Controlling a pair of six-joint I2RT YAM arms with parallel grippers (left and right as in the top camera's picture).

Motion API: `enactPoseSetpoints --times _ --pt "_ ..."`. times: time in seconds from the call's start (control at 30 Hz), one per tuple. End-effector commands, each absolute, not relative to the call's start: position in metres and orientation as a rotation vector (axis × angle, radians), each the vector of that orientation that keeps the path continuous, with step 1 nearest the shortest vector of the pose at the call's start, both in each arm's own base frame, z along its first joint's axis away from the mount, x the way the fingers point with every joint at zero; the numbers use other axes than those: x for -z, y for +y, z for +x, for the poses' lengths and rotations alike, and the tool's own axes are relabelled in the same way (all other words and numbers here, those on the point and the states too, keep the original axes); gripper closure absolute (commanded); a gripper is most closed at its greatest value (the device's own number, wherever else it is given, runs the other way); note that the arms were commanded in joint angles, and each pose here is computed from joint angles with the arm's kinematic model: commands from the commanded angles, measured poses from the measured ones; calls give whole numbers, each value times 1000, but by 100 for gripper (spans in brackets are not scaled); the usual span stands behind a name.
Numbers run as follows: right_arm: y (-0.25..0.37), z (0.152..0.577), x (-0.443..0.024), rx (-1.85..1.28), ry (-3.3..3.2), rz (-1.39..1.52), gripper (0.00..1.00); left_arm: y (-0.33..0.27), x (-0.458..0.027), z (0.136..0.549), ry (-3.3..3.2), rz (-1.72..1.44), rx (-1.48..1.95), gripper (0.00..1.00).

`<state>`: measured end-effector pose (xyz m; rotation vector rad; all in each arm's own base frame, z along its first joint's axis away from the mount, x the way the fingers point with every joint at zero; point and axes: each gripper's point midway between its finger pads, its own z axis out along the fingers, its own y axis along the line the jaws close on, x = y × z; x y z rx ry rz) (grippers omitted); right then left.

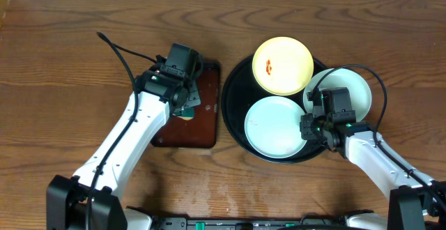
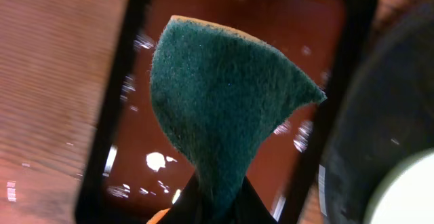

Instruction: Clean dirty plates on tray and stack at the side

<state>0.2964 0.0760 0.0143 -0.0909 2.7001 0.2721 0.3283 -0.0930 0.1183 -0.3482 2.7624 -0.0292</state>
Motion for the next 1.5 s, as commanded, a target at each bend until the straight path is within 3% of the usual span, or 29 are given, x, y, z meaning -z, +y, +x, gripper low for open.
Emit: enactPoseSetpoints --times 0.0,0.37,0.53,0.77,1.0,1.47 --pt "80 292 -10 -301 2717 -78 85 -80 -112 333 2752 -324 -89 92" --pt "80 292 -11 -301 2715 -78 85 -191 -120 323 2775 72 490 93" --pt "80 292 -11 -301 2714 -79 87 -233 -123 303 2748 242 522 93" --pt "80 292 -11 -301 2715 -79 99 -278 -112 284 2695 409 458 93" --pt "80 292 -11 -301 2715 -79 99 -285 -72 279 2729 465 267 93" --pt "80 292 -11 -301 2715 -78 99 -294 -31 287 2740 560 223 93"
